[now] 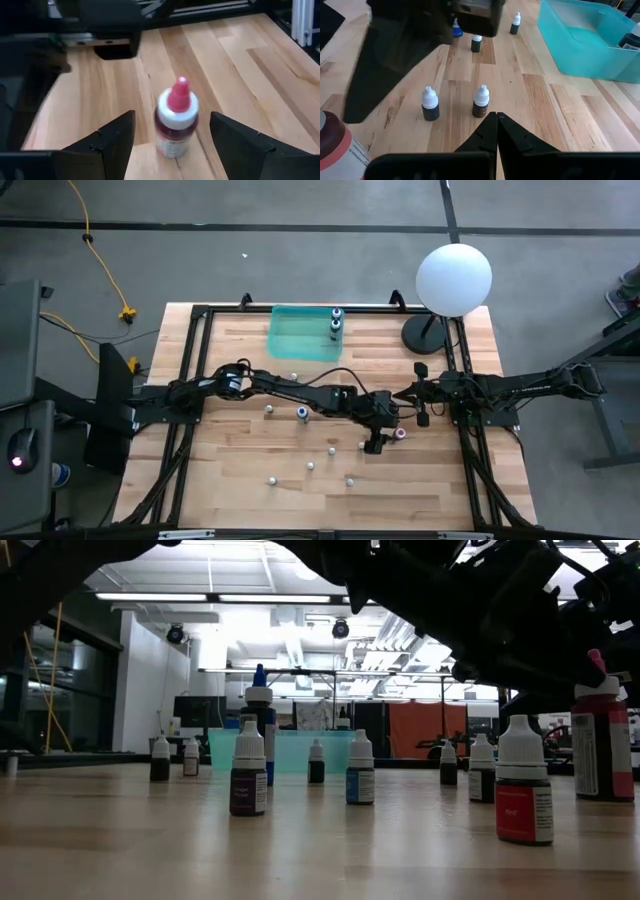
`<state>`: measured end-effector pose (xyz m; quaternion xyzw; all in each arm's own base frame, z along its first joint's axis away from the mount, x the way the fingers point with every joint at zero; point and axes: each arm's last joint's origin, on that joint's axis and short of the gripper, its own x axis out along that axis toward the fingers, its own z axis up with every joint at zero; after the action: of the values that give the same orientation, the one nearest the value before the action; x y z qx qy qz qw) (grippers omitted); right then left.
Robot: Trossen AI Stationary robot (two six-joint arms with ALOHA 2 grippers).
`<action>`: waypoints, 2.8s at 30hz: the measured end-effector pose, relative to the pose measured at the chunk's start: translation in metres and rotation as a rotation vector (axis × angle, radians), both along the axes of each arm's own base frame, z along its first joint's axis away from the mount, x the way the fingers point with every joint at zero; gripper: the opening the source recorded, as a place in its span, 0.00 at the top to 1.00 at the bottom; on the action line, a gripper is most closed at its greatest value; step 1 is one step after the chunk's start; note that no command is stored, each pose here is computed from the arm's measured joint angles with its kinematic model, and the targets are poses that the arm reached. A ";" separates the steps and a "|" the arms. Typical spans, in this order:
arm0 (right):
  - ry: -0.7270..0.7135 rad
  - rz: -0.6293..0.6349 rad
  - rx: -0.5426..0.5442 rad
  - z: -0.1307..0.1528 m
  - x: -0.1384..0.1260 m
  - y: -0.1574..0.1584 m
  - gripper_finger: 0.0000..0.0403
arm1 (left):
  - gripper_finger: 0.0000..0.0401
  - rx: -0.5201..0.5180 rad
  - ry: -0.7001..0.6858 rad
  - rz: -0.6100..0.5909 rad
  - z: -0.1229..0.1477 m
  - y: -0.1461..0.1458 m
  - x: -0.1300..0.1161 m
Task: Pick & Place food coloring
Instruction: Put the big pink food coloring bottle into the blue transparent bin
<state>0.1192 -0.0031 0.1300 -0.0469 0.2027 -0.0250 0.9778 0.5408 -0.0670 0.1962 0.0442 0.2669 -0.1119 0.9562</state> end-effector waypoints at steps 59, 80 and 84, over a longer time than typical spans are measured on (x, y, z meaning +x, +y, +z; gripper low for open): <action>0.000 0.000 0.000 0.000 0.000 0.000 1.00 | 0.77 -0.059 -0.044 -0.005 -0.012 -0.002 0.007; 0.000 0.000 0.000 0.000 0.000 0.000 1.00 | 0.76 -0.023 -0.151 -0.205 0.123 0.001 -0.048; 0.000 0.000 0.000 0.000 0.000 0.000 1.00 | 0.76 0.036 -0.123 -0.310 0.142 0.005 -0.068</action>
<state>0.1192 -0.0031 0.1300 -0.0469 0.2029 -0.0248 0.9778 0.4730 -0.0619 0.3386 0.1085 0.1996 -0.2502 0.9412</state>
